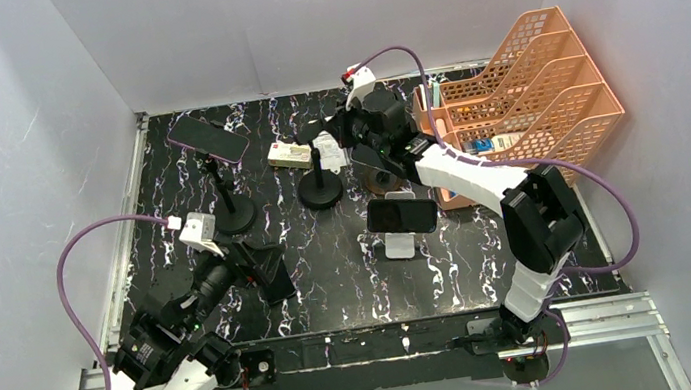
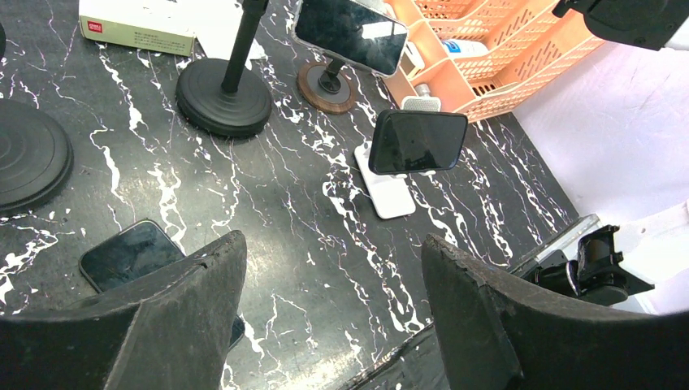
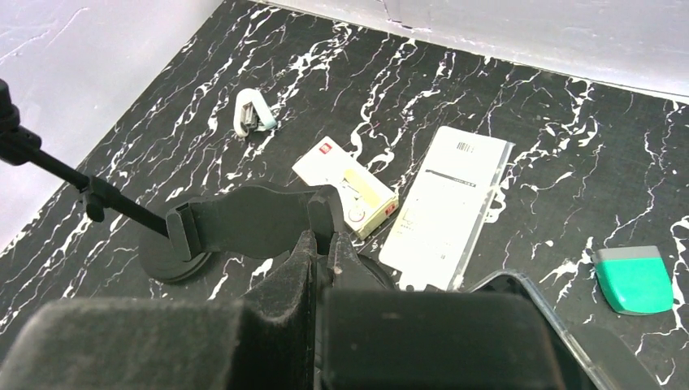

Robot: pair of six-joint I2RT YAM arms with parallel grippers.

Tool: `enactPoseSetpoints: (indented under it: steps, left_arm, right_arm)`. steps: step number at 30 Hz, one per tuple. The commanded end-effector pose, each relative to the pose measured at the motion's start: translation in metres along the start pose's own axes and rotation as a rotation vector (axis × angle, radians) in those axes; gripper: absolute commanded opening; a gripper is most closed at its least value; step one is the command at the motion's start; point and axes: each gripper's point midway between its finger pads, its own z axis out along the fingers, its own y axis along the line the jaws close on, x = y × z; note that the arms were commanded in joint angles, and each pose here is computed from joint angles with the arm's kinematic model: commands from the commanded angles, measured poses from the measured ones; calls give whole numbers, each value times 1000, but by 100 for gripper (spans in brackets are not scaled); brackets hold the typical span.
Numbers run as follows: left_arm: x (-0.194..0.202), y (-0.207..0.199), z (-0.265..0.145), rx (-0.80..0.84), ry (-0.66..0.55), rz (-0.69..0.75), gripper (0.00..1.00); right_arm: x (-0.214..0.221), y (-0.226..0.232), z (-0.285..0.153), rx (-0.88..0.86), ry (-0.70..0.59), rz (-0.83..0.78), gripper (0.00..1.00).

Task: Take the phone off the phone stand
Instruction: Move the phone stand to the center of the board.

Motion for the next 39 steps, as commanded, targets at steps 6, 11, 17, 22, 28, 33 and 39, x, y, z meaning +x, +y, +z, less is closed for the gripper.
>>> enactPoseSetpoints:
  steps: [6, 11, 17, 22, 28, 33, 39]
  left_arm:
    - [-4, 1, 1, -3, -25, 2, 75]
    - [-4, 1, 0, 1, -27, 1, 76]
    - [-4, 0, 0, 5, -27, 1, 78]
    - [-3, 0, 1, 6, -19, 4, 78]
    - [-1, -3, 3, 17, -5, 13, 79]
    - [1, -2, 7, 12, 8, 15, 78]
    - [1, -5, 5, 30, 3, 8, 78]
  right_arm:
    - [-55, 18, 3, -75, -148, -22, 1]
    - [-49, 24, -4, -105, -114, 5, 43]
    - [-52, 30, -31, -119, -91, 34, 77]
    - [-54, 31, -76, -111, -83, 44, 87]
    - [-24, 10, -142, -13, -62, 87, 87]
    - [29, -14, -187, 35, 68, 117, 86]
    - [72, -31, -229, 11, 43, 301, 86]
